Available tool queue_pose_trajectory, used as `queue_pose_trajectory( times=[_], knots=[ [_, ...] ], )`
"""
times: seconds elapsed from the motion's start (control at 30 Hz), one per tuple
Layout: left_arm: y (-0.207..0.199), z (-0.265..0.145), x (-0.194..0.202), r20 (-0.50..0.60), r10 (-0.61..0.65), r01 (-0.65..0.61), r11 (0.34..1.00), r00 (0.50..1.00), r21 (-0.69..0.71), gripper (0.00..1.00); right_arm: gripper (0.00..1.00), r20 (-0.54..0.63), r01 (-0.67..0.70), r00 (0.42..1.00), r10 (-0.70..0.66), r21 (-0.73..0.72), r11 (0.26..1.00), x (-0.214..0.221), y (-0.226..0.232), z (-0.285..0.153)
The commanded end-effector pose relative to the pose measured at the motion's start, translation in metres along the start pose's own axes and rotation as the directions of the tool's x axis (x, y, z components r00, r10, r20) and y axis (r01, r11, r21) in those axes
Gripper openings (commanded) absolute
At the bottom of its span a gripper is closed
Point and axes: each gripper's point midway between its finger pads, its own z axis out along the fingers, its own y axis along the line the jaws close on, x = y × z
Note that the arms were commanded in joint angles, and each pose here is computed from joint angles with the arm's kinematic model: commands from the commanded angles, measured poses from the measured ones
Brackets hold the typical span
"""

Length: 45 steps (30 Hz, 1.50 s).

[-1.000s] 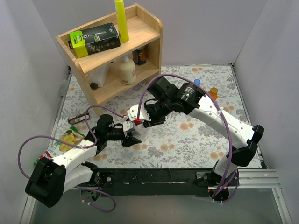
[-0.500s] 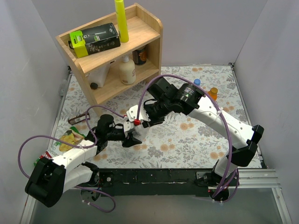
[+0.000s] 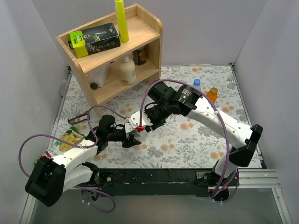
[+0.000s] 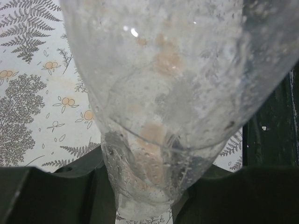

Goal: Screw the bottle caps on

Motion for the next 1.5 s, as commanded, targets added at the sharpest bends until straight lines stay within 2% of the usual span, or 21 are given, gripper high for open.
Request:
queue_pose_trajectory(
  times=[0.0, 0.13, 0.2, 0.33, 0.5, 0.7, 0.87, 1.0, 1.2, 1.23, 1.27, 1.37, 1.47],
  knots=[
    [0.017, 0.000, -0.053, 0.135, 0.154, -0.149, 0.988, 0.979, -0.046, 0.00, 0.21, -0.082, -0.154, 0.986, 0.148, -0.070, 0.986, 0.024, 0.023, 0.007],
    [0.023, 0.000, -0.060, 0.166, 0.156, -0.143, 0.986, 0.974, -0.088, 0.00, 0.20, -0.058, -0.313, 0.949, 0.311, -0.020, 0.950, 0.019, 0.009, 0.009],
    [0.030, 0.000, -0.059, 0.158, 0.155, -0.137, 0.983, 0.975, -0.123, 0.00, 0.20, -0.088, -0.409, 0.911, 0.403, -0.050, 0.911, 0.024, 0.012, 0.018],
    [0.040, 0.000, -0.057, 0.137, 0.171, -0.147, 0.975, 0.976, -0.167, 0.00, 0.19, -0.140, -0.621, 0.782, 0.607, -0.098, 0.778, 0.022, 0.019, 0.031],
    [0.047, 0.000, -0.051, 0.117, 0.144, -0.119, 0.973, 0.983, -0.197, 0.00, 0.19, -0.158, -0.681, 0.730, 0.665, -0.091, 0.726, 0.027, 0.016, 0.041],
    [0.045, 0.001, -0.043, 0.123, 0.071, -0.045, 0.978, 0.990, -0.203, 0.00, 0.19, -0.156, -0.693, 0.715, 0.681, -0.028, 0.721, 0.031, 0.005, 0.041],
    [0.033, 0.002, -0.044, 0.173, 0.004, 0.024, 0.987, 0.985, -0.160, 0.00, 0.20, -0.155, -0.691, 0.712, 0.685, 0.018, 0.723, 0.036, -0.003, 0.040],
    [0.030, 0.001, -0.048, 0.192, 0.028, 0.001, 0.989, 0.981, -0.148, 0.00, 0.21, -0.150, -0.688, 0.717, 0.681, 0.006, 0.726, 0.033, -0.003, 0.041],
    [0.027, 0.002, -0.043, 0.166, 0.055, -0.033, 0.990, 0.985, -0.135, 0.00, 0.22, -0.147, -0.668, 0.733, 0.664, 0.029, 0.743, 0.034, -0.010, 0.038],
    [0.027, 0.002, -0.041, 0.160, 0.047, -0.026, 0.991, 0.986, -0.133, 0.00, 0.24, -0.148, -0.663, 0.736, 0.660, 0.034, 0.747, 0.035, -0.012, 0.037],
    [0.026, 0.002, -0.040, 0.157, 0.042, -0.021, 0.991, 0.987, -0.131, 0.00, 0.31, -0.140, -0.660, 0.740, 0.658, 0.039, 0.750, 0.034, -0.015, 0.037],
    [0.023, 0.003, -0.032, 0.143, 0.023, -0.005, 0.992, 0.989, -0.125, 0.00, 0.42, -0.133, -0.646, 0.750, 0.647, 0.061, 0.761, 0.033, -0.022, 0.035],
    [0.024, 0.003, -0.026, 0.128, -0.008, 0.025, 0.991, 0.992, -0.129, 0.00, 0.49, -0.113, -0.629, 0.765, 0.634, 0.086, 0.773, 0.029, -0.033, 0.030]
  ],
)
